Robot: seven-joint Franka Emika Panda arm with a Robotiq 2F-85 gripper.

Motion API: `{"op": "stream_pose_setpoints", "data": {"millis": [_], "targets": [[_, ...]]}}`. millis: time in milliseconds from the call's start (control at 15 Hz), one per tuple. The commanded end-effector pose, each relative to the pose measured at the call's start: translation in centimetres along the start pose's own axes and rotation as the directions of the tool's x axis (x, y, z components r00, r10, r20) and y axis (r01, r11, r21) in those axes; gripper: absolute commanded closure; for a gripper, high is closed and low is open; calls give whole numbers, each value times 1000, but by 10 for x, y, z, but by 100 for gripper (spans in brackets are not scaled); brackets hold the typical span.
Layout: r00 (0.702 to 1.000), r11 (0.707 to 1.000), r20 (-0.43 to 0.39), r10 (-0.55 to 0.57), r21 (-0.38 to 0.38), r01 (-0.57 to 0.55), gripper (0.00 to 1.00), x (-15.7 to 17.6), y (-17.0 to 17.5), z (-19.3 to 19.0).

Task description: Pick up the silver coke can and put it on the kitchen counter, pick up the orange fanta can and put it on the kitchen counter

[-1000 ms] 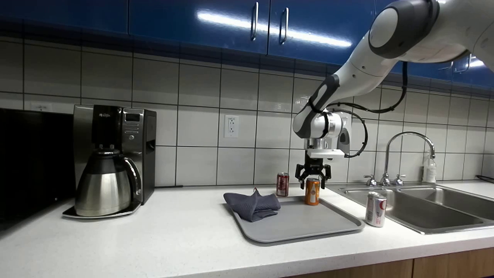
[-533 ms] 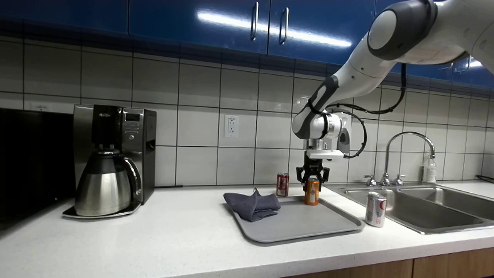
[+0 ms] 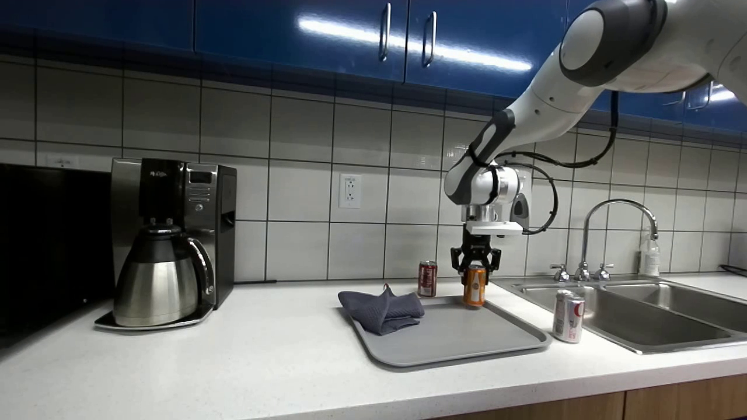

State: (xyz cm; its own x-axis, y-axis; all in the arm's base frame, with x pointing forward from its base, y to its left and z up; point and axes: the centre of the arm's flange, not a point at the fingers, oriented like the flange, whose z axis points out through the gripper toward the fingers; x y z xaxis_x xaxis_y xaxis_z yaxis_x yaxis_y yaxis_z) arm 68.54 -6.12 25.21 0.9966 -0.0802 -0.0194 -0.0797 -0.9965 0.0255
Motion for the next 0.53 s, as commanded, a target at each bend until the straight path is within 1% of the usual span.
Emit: {"op": "stream_pose_setpoints", "data": {"millis": [0, 200, 467], "targets": [[1000, 1000, 17, 14, 5, -14, 61, -12, 24, -40], [999, 999, 17, 33, 1, -33, 61, -16, 48, -55], [997, 997, 22, 73, -7, -73, 61, -22, 88, -63]]}}
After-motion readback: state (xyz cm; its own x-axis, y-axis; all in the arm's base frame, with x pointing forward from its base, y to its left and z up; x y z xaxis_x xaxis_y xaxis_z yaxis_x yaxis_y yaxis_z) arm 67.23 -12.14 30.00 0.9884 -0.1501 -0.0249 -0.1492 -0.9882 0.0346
